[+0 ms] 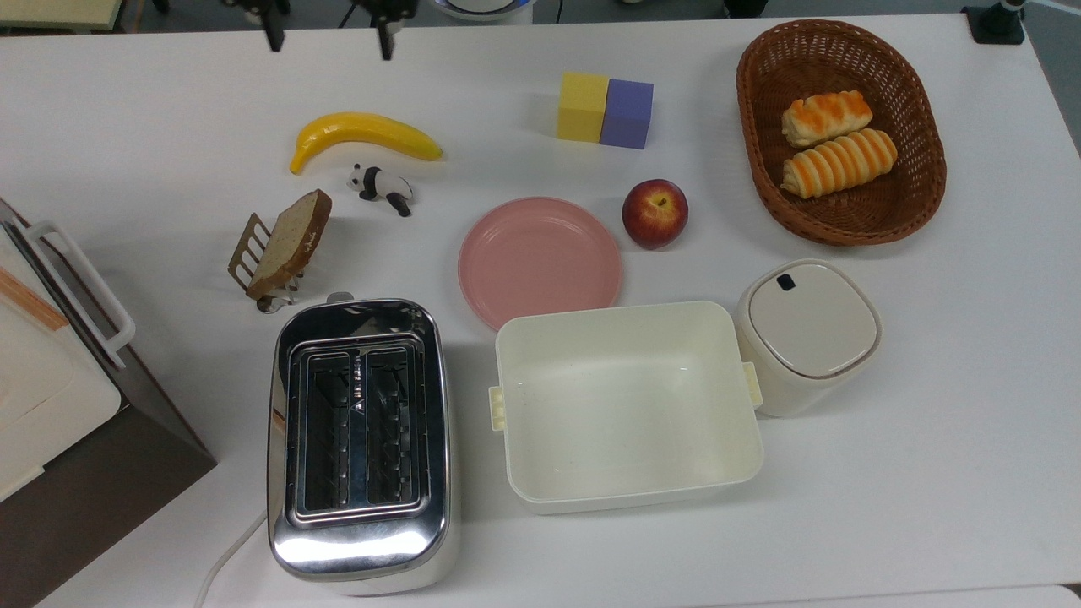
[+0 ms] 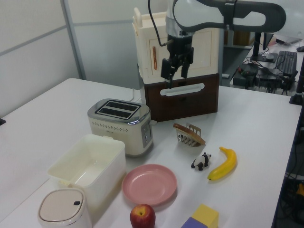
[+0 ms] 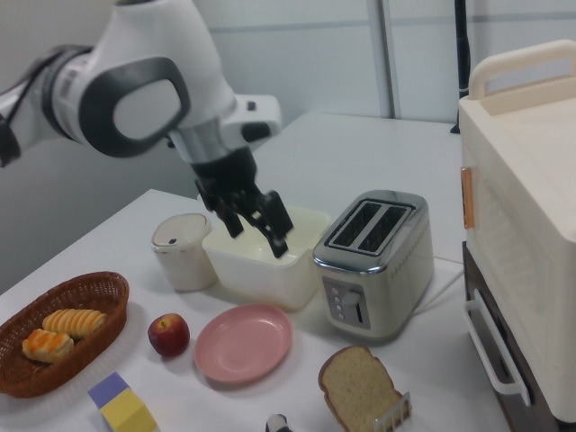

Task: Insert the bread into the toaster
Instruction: 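Move the gripper toward the bread slice in the metal toast rack, then lower the open gripper over the bread slice and close on it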

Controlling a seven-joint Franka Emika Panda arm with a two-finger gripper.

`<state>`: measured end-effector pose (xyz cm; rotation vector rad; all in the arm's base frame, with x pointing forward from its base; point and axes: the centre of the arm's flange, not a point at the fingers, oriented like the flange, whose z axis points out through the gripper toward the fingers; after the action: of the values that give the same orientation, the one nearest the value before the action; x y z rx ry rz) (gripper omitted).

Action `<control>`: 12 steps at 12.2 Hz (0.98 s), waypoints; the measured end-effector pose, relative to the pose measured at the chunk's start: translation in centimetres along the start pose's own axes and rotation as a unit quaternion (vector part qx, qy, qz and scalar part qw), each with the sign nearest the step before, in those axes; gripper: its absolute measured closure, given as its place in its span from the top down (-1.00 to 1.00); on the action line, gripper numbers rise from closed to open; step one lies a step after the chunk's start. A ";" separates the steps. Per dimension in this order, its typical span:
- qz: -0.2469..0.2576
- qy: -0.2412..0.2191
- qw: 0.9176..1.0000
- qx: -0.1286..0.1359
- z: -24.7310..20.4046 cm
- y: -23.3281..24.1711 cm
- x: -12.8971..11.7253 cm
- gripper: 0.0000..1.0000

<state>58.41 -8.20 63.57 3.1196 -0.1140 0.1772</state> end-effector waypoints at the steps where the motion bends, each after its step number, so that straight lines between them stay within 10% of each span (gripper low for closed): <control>1: -0.006 -0.014 1.000 -0.001 1.4 1.5 0.0 1.00; 12: -0.040 -0.099 0.992 -0.063 20.3 3.8 4.7 1.00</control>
<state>65.11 -12.69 44.02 3.0006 -0.0028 -0.1368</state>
